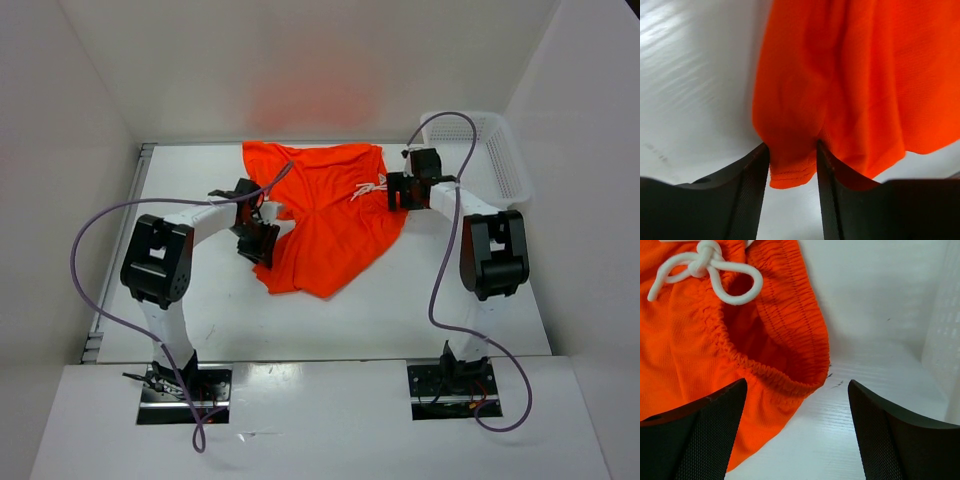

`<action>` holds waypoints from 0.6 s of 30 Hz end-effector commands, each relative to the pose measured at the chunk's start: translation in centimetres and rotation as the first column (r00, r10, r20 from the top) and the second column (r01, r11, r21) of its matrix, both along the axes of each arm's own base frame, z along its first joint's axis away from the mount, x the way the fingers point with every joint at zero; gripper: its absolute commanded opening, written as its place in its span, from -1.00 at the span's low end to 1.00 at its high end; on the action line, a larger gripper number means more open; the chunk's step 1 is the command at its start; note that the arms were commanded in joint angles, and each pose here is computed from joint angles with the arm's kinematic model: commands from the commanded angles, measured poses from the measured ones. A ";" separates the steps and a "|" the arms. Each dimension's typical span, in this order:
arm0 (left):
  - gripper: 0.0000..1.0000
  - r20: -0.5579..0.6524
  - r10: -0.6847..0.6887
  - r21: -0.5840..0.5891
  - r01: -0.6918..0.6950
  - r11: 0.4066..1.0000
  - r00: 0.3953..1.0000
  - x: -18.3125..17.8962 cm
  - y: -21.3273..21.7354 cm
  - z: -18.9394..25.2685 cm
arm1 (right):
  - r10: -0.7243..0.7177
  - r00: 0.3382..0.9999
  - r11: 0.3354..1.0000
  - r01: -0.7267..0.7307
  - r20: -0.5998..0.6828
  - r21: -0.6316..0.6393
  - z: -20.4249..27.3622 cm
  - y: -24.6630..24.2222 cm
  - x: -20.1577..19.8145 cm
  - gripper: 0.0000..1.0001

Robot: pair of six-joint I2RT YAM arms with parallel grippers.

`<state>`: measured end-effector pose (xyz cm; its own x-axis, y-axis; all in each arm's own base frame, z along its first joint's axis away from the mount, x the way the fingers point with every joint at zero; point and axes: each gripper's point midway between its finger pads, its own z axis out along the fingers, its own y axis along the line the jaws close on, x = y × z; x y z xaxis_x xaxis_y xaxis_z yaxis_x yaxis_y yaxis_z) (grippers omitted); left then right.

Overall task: Fold and stack the shorts
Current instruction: Flatten the shorts out

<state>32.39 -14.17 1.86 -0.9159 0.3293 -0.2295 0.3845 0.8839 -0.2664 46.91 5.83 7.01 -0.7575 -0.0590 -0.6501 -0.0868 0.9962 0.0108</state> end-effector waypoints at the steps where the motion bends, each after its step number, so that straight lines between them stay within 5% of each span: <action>1: -0.02 -0.103 -0.043 -0.099 0.033 0.995 0.994 -2.2 -1.9 -0.8 | 0.045 0.999 0.999 -0.046 0.014 0.024 -0.6 1.2 0.5 0.73; 4: -0.39 -0.127 -0.048 -0.115 0.033 0.993 0.991 -2.6 -2.2 -0.9 | 0.056 0.998 0.997 -0.054 -0.034 0.054 -2.9 1.8 0.3 0.52; 5: -0.70 -0.130 -0.048 -0.114 0.033 0.993 0.990 -2.6 -2.2 -0.7 | 0.049 0.998 0.997 -0.046 -0.044 0.059 -3.4 1.8 0.2 0.39; 7: -1.00 -0.120 -0.048 -0.117 0.034 0.993 0.992 -1.9 -2.4 -0.4 | 0.043 0.998 0.998 -0.040 -0.056 0.051 -3.9 1.7 0.1 -0.21; 9: -1.00 -0.099 0.001 -0.089 -0.010 0.996 0.995 -0.3 -0.8 -0.1 | 0.037 0.998 0.998 -0.034 -0.055 0.043 -3.9 1.5 0.1 -0.81; 10: -1.00 -0.059 0.025 -0.072 -0.030 0.997 0.998 1.0 0.1 0.6 | 0.037 0.997 0.999 -0.035 -0.064 0.026 -4.3 1.2 -0.2 -0.95; 15: -1.00 0.250 0.184 0.001 -0.191 0.982 0.950 11.4 6.1 7.4 | 0.087 0.993 0.996 -0.085 -0.075 0.033 -3.7 1.5 -1.6 -1.00; 18: -0.84 0.313 0.209 0.038 -0.232 0.972 0.927 14.0 7.5 7.8 | 0.164 0.982 0.982 -0.154 -0.092 0.106 -3.2 3.0 -2.8 -1.00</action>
<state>43.73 -8.36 8.64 -0.8850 0.1556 -0.4388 0.2612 0.9461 -0.1915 45.79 7.25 2.89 -0.8020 -0.0863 -0.5911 -0.1584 0.9848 0.0711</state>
